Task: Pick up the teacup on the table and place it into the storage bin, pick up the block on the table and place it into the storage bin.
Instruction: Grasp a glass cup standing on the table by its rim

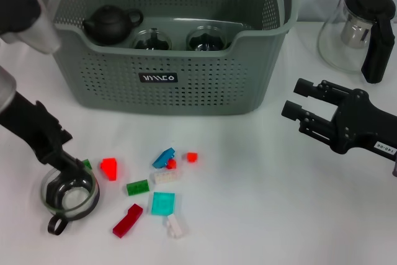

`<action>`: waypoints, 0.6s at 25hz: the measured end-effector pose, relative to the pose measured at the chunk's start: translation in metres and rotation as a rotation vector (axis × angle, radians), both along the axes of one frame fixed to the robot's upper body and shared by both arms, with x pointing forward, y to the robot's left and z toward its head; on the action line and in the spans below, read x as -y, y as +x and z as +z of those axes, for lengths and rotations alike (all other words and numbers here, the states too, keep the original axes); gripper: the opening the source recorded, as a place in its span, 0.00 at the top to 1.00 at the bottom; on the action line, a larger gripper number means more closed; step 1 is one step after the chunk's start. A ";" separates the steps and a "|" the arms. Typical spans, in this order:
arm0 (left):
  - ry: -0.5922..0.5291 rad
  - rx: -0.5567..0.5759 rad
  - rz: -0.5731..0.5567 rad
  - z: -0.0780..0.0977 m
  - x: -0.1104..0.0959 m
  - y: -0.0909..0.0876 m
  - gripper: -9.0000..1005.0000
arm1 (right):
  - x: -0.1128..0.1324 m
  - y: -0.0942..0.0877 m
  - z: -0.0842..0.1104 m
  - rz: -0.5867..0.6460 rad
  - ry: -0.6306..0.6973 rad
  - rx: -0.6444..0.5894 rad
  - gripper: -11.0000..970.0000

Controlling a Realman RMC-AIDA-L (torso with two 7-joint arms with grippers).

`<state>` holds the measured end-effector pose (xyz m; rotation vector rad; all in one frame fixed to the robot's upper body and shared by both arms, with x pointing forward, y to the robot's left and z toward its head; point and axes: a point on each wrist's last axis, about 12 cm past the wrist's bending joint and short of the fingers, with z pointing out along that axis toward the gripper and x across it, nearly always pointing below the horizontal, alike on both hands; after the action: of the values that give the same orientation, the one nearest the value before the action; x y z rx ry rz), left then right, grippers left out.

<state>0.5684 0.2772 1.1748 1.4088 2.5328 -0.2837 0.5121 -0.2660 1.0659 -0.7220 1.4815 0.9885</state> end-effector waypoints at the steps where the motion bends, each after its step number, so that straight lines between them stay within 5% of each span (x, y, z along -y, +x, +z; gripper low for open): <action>1: 0.001 -0.006 -0.002 -0.002 0.001 0.000 0.39 | 0.000 0.000 0.000 -0.002 0.001 0.000 0.40; 15: 0.040 -0.011 0.005 -0.027 0.006 0.003 0.40 | 0.003 -0.002 -0.001 -0.005 -0.002 -0.002 0.40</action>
<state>0.5714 0.2707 1.1480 1.4195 2.5642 -0.2427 0.5103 -0.2686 1.0650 -0.7183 1.4855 0.9847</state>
